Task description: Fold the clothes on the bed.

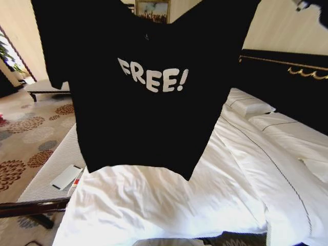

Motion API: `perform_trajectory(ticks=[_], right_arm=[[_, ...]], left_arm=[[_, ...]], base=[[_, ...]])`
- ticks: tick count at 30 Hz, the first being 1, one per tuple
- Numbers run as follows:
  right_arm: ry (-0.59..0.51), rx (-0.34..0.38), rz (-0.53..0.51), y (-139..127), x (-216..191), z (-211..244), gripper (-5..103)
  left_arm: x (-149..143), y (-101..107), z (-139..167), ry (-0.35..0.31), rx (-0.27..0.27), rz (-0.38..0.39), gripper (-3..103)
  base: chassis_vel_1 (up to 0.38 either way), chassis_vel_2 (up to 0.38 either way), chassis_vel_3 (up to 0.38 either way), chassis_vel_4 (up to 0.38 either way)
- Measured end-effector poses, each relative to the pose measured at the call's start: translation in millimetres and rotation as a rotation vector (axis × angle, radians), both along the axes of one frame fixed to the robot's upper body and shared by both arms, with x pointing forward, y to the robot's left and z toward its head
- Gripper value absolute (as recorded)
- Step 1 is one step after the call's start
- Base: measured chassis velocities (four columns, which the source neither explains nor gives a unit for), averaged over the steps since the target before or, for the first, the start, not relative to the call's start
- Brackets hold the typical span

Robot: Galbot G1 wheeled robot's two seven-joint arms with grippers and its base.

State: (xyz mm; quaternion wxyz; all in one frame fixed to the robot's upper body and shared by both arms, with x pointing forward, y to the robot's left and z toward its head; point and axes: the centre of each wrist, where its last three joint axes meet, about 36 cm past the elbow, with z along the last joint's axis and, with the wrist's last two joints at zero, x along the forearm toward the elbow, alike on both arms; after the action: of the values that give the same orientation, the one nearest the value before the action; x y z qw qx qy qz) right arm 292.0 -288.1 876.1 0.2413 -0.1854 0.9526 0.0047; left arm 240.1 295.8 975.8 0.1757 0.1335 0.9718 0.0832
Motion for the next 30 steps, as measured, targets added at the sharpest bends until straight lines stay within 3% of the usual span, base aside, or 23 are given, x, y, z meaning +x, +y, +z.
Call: perform_trajectory(ticks=[5,10,11,13,14,16,22,29,30], right_arm=[[0.013,0.016,-0.061,-3.2,2.2,-1.0,0],[0.154,-0.015,-0.17,-8.7,25.5,-26.2,0],[0.154,-0.015,-0.17,-8.7,25.5,-26.2,0],[0.254,-0.052,-0.207,-10.2,39.8,-48.5,0],[0.254,-0.052,-0.207,-10.2,39.8,-48.5,0],[0.335,-0.104,-0.238,-21.4,63.2,-82.4,0],[0.369,-0.124,-0.234,-46.4,86.4,-118.3,0],[0.222,-0.072,-0.222,-55.3,83.5,-95.2,0],[0.222,-0.072,-0.222,-55.3,83.5,-95.2,0]], left_arm=[[-2.7,0.9,-13.5,0.032,-0.004,0.054,0],[20.9,-0.8,-52.4,0.201,0.007,0.17,0],[20.9,-0.8,-52.4,0.201,0.007,0.17,0],[39.7,-1.0,-71.6,0.292,0.019,0.207,0],[39.7,-1.0,-71.6,0.292,0.019,0.207,0],[67.0,2.6,-95.8,0.367,0.048,0.244,0],[96.7,20.5,-108.1,0.333,0.065,0.265,0],[85.4,29.2,-73.0,0.137,0.012,0.226,0],[85.4,29.2,-73.0,0.137,0.012,0.226,0]], base=[[0.0,0.0,0.0,0.0],[0.0,0.0,0.0,0.0],[0.0,0.0,0.0,0.0],[0.0,0.0,0.0,0.0],[0.0,0.0,0.0,0.0],[0.0,0.0,0.0,0.0],[0.0,0.0,0.0,0.0],[0.0,0.0,0.0,0.0],[0.0,0.0,0.0,0.0]])
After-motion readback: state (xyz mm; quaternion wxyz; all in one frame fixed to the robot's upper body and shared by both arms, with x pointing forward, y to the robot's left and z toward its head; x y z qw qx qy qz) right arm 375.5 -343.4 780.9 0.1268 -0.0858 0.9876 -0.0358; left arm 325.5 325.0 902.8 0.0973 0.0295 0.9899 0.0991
